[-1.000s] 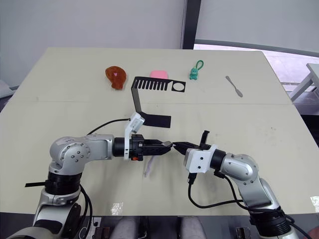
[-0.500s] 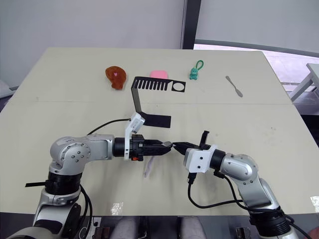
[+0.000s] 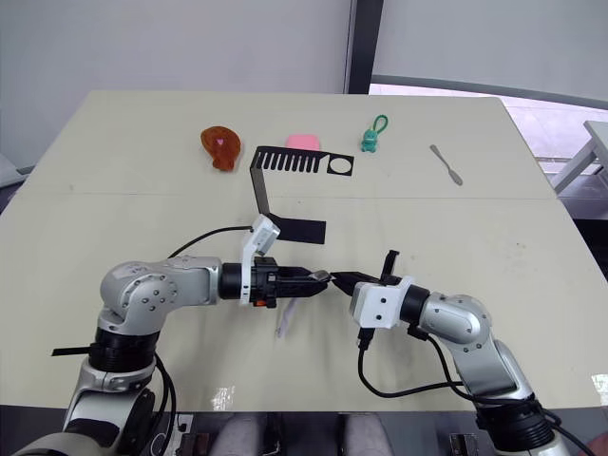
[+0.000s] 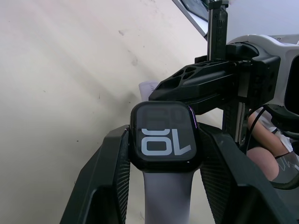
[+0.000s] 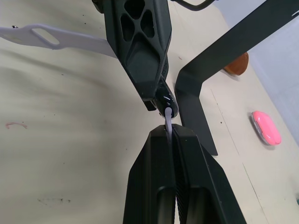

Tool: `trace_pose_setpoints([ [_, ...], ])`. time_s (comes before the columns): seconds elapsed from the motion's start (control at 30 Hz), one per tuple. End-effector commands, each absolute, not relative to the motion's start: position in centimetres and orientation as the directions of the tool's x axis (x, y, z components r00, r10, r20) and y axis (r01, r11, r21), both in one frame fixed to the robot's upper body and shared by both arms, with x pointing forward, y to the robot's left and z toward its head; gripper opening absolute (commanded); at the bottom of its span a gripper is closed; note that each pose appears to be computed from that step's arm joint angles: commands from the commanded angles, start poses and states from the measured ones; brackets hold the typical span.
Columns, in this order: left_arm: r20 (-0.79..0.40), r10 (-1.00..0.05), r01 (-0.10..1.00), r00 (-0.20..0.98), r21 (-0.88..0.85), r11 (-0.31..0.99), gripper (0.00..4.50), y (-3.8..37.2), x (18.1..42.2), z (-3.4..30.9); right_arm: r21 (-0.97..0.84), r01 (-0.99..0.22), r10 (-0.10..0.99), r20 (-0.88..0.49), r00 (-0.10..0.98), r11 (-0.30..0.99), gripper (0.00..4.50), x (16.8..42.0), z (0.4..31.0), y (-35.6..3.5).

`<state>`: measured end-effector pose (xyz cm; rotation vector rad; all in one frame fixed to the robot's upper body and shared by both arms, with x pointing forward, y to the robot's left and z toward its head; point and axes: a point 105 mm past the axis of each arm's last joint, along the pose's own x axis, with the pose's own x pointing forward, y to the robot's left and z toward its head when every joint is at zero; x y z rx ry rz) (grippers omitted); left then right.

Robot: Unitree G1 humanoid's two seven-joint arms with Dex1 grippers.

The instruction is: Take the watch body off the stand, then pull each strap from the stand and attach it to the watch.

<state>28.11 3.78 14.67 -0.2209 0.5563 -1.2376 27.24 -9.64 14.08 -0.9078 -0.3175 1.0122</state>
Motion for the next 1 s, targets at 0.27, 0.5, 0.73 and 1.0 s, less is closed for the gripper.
trace_pose_setpoints([
  [0.27, -0.201, -0.969, 0.877, 0.14, -0.43, 0.216, 1.61, 4.0, 26.5, 16.1, -0.774, -0.62, 0.838, -0.249, 0.486, 0.129, 3.25, 25.1, 13.7, -12.0],
  [0.5, -0.151, -0.985, 0.986, 0.085, -0.132, 0.106, 1.61, 8.2, 25.3, 17.4, -0.768, -0.61, 0.789, -0.248, 0.562, 0.194, 4.42, 24.7, 14.5, -16.4],
  [0.73, -0.19, -0.982, 0.811, -0.014, 0.572, -0.122, 1.61, 11.2, 24.7, 17.1, -0.684, -0.63, 0.821, -0.079, 0.566, 0.368, 4.42, 22.9, 17.2, -18.4],
  [1.0, -0.194, -0.979, 0.717, -0.07, 0.672, -0.184, 1.61, 11.8, 24.5, 16.4, -0.527, -0.761, 0.898, 0.009, 0.441, 0.379, 4.42, 18.7, 18.5, -17.4],
])
